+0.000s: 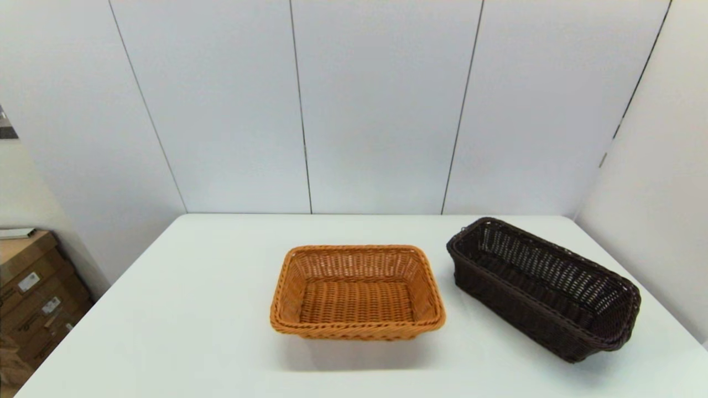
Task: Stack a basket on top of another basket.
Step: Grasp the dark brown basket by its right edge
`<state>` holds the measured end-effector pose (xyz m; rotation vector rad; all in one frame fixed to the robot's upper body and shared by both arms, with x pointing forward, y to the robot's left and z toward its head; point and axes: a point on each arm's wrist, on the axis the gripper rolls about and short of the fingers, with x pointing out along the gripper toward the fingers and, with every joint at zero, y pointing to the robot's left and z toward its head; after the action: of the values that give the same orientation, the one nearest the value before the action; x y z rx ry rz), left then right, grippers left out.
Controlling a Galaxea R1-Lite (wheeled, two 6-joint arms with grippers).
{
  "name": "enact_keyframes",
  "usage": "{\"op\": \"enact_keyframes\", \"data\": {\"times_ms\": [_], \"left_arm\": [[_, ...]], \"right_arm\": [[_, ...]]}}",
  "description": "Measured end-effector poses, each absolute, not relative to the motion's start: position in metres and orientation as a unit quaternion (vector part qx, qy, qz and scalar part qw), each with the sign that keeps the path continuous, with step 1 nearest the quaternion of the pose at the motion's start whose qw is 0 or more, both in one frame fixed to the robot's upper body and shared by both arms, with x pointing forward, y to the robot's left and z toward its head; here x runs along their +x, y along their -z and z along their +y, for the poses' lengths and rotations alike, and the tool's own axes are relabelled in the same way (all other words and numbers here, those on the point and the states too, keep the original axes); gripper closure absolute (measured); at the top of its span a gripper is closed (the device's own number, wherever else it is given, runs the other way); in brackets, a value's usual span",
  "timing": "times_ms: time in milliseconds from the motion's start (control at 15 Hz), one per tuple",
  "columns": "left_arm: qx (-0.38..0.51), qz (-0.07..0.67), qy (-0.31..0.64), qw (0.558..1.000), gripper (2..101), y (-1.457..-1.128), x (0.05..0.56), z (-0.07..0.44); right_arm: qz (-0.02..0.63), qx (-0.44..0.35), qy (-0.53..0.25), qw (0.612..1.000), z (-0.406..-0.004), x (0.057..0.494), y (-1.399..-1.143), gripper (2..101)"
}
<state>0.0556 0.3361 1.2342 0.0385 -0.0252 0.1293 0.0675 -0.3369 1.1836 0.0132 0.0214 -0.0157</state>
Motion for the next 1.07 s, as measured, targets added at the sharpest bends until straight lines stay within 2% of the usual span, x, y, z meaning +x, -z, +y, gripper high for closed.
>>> {"op": "enact_keyframes", "data": {"times_ms": [200,333,467,1067], "left_arm": [[0.003,-0.035,-0.050,0.998,6.0,-1.202,0.066,0.336],[-0.015,-0.002,-0.009,1.000,5.9,-1.187,0.068,0.334],[-0.041,0.000,-0.016,0.999,5.8,-1.184,0.068,0.334],[-0.043,0.000,-0.017,0.999,5.4,-1.183,0.068,0.334]], "right_arm": [[0.011,0.007,0.008,1.000,-0.337,0.067,-1.184,5.0],[0.010,0.007,0.008,1.000,-0.337,0.067,-1.184,5.0],[0.010,0.007,0.008,1.000,-0.337,0.067,-1.184,5.0],[0.011,0.007,0.008,1.000,-0.337,0.067,-1.184,5.0]]}}
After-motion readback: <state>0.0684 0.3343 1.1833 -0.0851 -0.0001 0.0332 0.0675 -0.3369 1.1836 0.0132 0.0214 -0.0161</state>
